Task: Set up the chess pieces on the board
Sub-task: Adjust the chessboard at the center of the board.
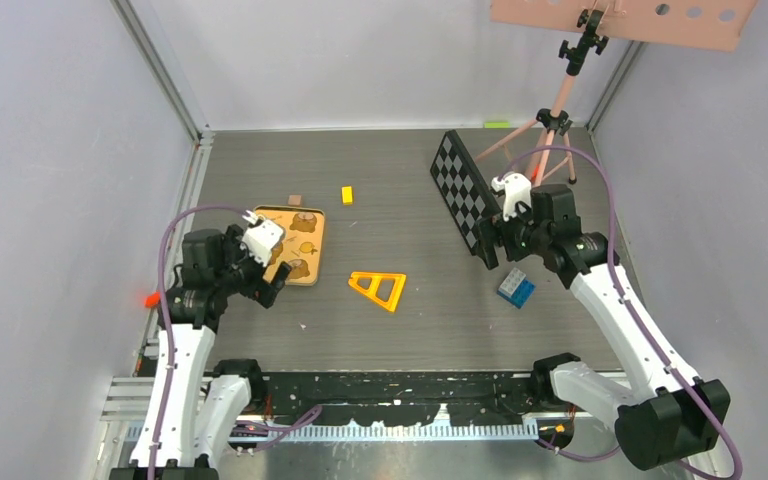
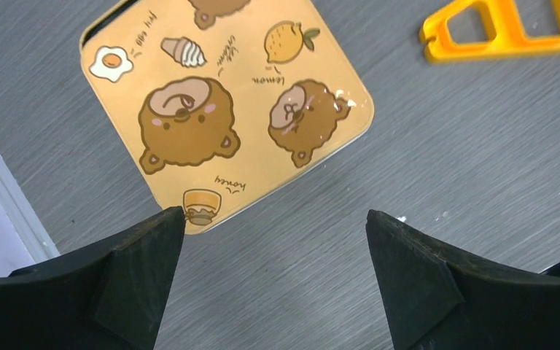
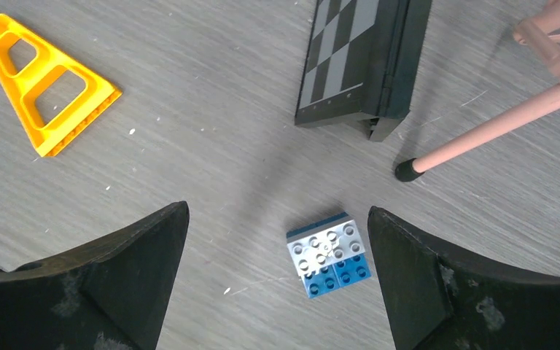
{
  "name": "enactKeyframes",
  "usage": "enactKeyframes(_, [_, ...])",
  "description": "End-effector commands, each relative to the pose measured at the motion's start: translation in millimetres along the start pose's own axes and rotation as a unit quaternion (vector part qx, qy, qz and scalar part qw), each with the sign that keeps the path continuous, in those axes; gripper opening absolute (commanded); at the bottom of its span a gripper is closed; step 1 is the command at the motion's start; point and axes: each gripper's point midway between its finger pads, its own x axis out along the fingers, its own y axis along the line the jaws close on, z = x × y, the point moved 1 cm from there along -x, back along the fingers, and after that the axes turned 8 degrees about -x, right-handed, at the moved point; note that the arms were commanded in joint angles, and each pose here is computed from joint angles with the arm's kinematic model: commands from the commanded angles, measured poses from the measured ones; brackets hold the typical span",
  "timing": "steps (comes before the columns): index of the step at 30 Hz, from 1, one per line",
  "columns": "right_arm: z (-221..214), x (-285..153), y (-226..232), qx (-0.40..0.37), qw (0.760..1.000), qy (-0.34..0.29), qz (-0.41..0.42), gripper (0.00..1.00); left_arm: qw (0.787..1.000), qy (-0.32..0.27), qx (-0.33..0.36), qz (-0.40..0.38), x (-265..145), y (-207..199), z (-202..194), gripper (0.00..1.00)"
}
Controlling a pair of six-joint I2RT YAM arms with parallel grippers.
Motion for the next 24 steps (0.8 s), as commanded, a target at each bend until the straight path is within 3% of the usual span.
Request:
enactKeyframes(1, [-0.7, 8.4, -16.7, -0.002, 0.999, -0.010, -0.053, 1.00, 0.997, 0.021, 0.072, 0.008, 2.2, 6.8, -10.9, 0.98])
enactKeyframes(7, [-3.8, 21.6, -13.7, 0.034, 0.998, -0.017, -0.049, 1.00, 0.995, 0.016, 0.093, -0.030, 6.6, -4.1, -13.9, 0.98])
enactKeyframes(12, [3.4, 24.0, -4.7, 0.045, 0.999, -0.021, -0.018, 0.98, 0.985, 0.037, 0.163, -0.045, 14.5, -5.0, -22.9, 0.98])
enactKeyframes(24, [-7.1, 29.9, -3.2, 0.065, 0.998, 0.013, -0.015, 0.97, 0.967, 0.061, 0.244, -0.040, 34.2, 0.0, -41.6, 0.98])
